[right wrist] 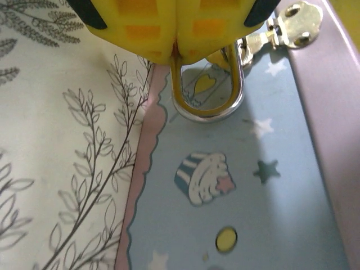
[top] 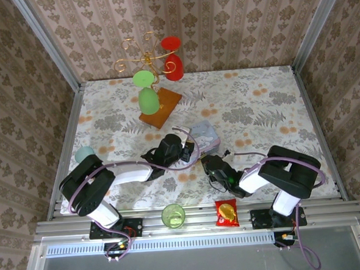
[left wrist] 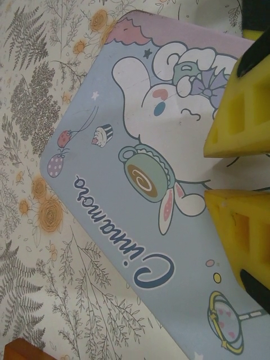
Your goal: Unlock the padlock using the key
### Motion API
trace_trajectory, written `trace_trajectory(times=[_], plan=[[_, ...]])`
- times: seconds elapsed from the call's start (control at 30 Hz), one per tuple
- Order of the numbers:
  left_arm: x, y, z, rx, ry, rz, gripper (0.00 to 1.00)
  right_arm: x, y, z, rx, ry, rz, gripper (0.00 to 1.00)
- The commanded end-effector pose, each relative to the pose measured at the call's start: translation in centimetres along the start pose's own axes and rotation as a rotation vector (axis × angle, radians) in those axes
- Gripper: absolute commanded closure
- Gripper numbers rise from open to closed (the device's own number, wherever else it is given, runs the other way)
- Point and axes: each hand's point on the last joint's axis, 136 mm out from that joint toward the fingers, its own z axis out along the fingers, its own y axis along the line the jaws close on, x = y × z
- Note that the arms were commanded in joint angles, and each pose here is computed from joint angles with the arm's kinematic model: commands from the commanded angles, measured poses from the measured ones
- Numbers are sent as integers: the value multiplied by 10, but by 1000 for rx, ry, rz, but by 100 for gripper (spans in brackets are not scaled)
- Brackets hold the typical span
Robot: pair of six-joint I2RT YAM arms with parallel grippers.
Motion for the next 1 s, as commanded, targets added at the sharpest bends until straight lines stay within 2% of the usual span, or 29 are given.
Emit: trace_trajectory(times=[0.0, 0.2, 0.3, 0.53, 0.63, 0.8, 0.97], plan=[[80, 37, -9, -116, 256, 34, 78, -27, -12, -7, 51, -116, -31, 100], [82, 40, -12, -126, 249, 19, 78, -50, -19, -14, 65, -153, -6, 100], [81, 40, -13, -129, 248, 15, 77, -57, -19, -17, 84, -160, -47, 100], [57, 49, -15, -150, 233, 4, 72, -90, -6, -54, 219, -171, -390, 100], [42, 51, -18, -140, 197, -13, 71, -110, -6, -77, 262, -157, -457, 100], [21, 45, -19, -109, 159, -7, 64, -143, -20, -117, 447, -124, -606, 100], [4, 44, -19, -88, 134, -1, 58, -156, -30, -141, 623, -85, -766, 100]])
